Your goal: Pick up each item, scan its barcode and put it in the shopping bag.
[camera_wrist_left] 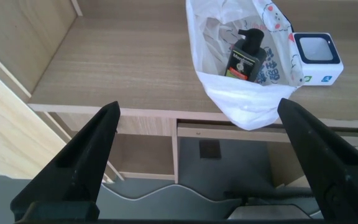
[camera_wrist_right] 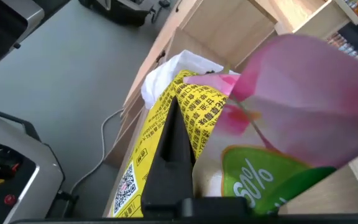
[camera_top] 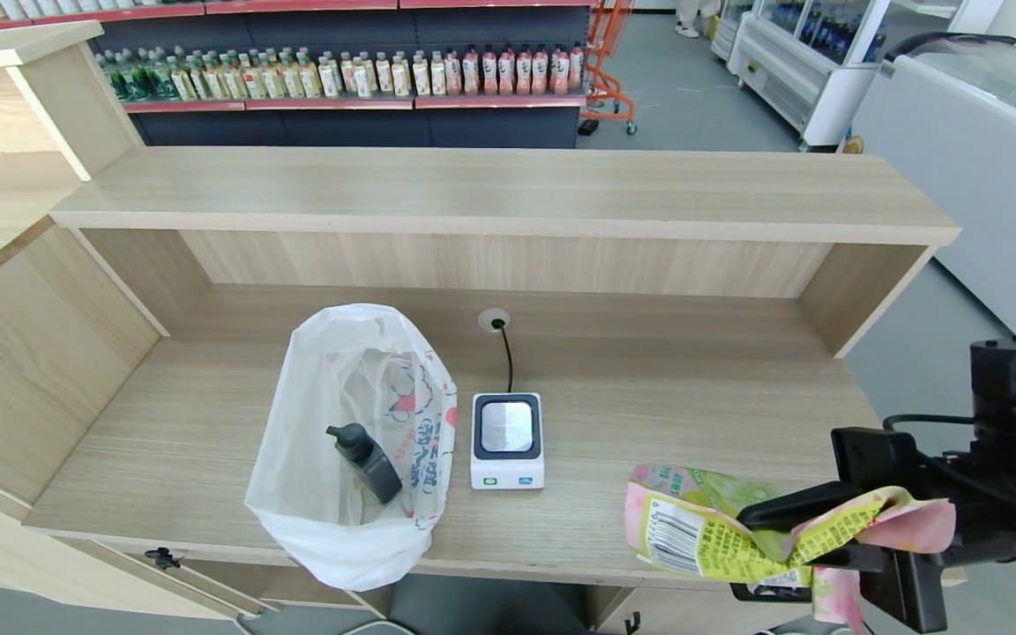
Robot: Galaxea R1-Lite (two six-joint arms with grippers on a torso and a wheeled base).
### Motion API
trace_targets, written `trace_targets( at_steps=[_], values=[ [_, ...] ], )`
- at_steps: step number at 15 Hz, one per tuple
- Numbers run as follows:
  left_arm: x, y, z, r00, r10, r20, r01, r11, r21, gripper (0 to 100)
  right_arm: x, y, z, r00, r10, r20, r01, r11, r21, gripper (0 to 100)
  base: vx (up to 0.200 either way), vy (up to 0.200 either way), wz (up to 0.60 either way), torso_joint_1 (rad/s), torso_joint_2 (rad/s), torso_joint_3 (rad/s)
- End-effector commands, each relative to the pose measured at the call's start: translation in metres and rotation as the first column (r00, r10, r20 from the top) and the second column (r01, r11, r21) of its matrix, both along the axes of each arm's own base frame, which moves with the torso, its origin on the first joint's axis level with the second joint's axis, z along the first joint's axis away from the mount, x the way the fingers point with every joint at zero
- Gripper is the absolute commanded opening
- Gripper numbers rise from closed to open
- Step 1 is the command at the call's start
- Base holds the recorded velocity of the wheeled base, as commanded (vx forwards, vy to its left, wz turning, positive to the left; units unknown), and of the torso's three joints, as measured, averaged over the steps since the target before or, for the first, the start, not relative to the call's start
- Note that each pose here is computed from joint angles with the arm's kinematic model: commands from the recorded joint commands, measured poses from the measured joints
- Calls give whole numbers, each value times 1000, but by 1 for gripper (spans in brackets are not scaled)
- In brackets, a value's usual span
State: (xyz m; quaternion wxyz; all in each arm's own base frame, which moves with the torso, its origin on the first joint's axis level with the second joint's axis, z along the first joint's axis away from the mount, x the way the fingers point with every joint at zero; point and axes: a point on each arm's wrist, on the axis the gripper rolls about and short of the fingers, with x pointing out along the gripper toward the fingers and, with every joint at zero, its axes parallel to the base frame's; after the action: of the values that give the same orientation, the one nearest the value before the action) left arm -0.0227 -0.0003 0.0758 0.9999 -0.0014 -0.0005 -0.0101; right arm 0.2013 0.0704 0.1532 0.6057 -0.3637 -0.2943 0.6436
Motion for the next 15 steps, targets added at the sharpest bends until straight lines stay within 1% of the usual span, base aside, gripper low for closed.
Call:
trace_targets(
  at_steps=[1, 8, 10, 12, 15],
  values=[
    [0, 0, 0, 1000, 0, 0, 0, 1000, 0, 100, 1, 0, -3, 1000, 10, 0, -10, 1000, 1, 0, 0, 0, 0, 0, 0, 0],
    [0, 0, 0, 1000, 0, 0, 0, 1000, 0, 100, -6, -2, 6, 998, 48, 40, -49, 998, 29, 0, 0, 0, 0, 0, 0, 0],
    [0, 0, 0, 1000, 0, 0, 0, 1000, 0, 100, -5, -4, 1, 998, 42, 45, -43, 999, 25, 0, 0, 0, 0, 0, 0, 0],
    [0, 0, 0, 1000, 0, 0, 0, 1000, 0, 100, -5, -4, -4, 997, 60, 42, -61, 998, 29, 0, 0, 0, 0, 0, 0, 0],
    [0, 0, 0, 1000, 0, 0, 0, 1000, 0, 100, -4, -1, 2, 996, 70, 49, -72, 997, 33, 0, 0, 0, 0, 0, 0, 0]
  ],
)
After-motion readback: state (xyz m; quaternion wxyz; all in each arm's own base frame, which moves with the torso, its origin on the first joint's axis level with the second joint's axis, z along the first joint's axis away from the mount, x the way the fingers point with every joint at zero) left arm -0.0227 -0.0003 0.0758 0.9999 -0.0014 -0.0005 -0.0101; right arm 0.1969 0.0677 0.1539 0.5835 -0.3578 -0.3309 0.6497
